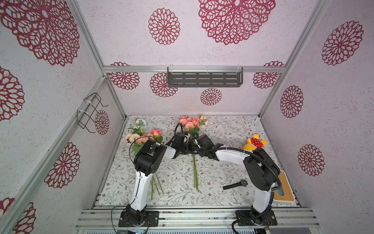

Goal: Wrap bouquets with tape
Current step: Tear off the tape using the Tape Cutter.

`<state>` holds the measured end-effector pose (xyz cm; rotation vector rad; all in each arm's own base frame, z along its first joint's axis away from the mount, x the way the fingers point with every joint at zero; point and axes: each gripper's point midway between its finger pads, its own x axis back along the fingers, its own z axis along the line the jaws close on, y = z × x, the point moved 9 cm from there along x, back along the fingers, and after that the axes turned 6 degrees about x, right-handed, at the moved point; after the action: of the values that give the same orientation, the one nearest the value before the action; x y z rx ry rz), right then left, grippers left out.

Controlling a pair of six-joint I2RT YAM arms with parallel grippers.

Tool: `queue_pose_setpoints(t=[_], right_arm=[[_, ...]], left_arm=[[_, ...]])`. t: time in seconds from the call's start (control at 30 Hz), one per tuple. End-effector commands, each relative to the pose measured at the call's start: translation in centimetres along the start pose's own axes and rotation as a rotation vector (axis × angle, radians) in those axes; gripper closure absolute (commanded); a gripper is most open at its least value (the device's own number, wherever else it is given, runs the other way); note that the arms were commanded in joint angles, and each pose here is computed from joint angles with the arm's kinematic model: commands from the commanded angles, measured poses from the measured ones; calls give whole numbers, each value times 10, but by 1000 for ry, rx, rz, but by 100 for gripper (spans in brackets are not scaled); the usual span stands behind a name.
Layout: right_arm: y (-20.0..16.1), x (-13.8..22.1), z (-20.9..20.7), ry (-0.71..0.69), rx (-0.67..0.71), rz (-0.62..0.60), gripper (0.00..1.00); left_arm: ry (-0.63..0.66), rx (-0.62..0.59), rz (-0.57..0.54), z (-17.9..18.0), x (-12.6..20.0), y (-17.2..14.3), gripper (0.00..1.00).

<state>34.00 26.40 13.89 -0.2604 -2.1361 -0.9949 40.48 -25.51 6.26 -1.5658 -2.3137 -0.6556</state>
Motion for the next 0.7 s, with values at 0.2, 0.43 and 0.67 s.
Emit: queue_pose_setpoints(t=[0.2,0.43,0.67], right_arm=[[-23,-14,10,-92,78,106,39],[-37,-14,11,-114,116,131,39],[-7,-9,-8,-35,11,68,39]], left_arm=[[-3,-22,-30,9,0,8,100],[-12,-6,-41,13,2,8,100],[25,33,-87,24,11,11,100]])
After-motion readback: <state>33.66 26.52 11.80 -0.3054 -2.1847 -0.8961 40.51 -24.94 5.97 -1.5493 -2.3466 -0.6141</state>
